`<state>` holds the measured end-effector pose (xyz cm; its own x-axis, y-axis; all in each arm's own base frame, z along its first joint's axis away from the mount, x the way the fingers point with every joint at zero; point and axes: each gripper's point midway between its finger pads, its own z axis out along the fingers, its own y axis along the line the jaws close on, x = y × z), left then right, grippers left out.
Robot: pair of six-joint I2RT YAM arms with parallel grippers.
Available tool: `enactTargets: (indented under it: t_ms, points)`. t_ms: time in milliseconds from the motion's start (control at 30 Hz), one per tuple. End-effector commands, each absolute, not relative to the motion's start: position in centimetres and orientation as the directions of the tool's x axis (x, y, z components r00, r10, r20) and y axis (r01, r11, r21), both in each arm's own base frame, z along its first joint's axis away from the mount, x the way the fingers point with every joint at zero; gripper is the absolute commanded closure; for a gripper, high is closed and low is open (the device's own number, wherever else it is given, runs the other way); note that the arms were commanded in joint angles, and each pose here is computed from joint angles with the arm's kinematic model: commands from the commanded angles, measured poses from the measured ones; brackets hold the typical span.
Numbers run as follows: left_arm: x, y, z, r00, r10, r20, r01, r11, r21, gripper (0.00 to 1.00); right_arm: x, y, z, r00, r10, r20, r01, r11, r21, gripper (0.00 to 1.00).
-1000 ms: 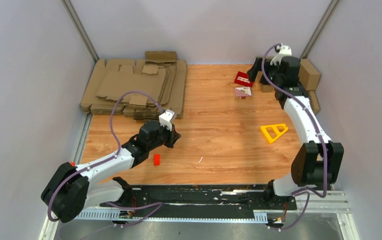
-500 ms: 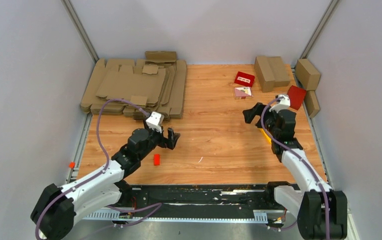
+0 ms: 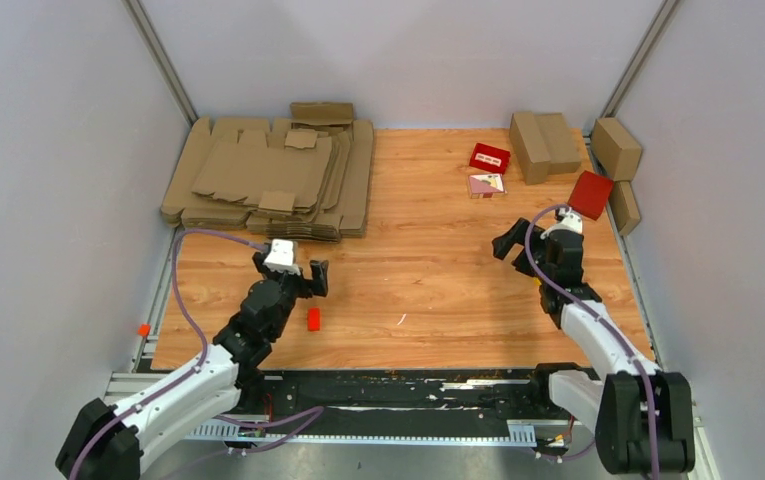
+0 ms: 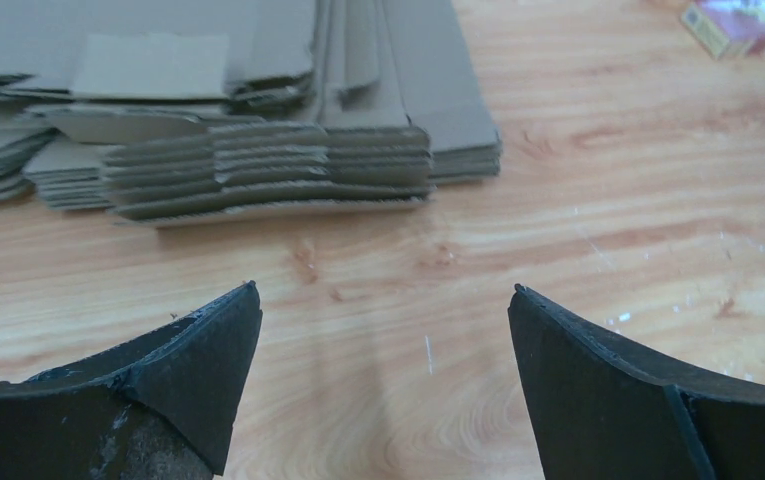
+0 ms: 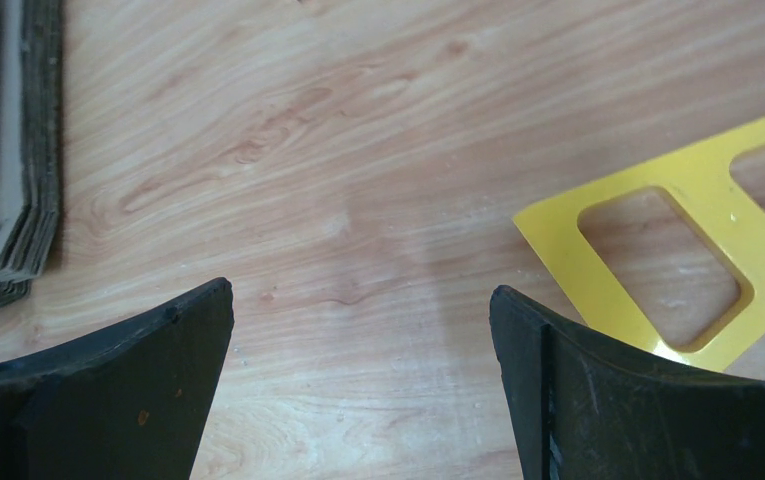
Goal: Fold the paper box
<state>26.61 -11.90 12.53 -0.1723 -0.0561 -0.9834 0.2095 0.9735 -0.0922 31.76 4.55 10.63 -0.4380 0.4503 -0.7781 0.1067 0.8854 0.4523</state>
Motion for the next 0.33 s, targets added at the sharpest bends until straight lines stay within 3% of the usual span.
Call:
enactTargets:
  t_ms: [0,200,300]
  points:
    - [27.1,-10.0,14.8,-0.095,-0.124,-0.988,0.118,0.984,-0.135,0.00,33.1,3.7,10.4,-0.430,0.576,-0.695,0.266,0.817,0.512,0.00]
    - [27.0,-10.4,15.7,-0.074,-0.140,-0.987,0.154,0.977,-0.150,0.00,33.5,4.7,9.0,-0.470,0.570,-0.674,0.236,0.817,0.526,0.04]
    - [27.0,-10.7,15.8,-0.076,-0.135,-0.988,0.166,0.975,-0.146,0.00,33.5,4.8,9.3,-0.475,0.554,-0.684,0.216,0.827,0.520,0.00]
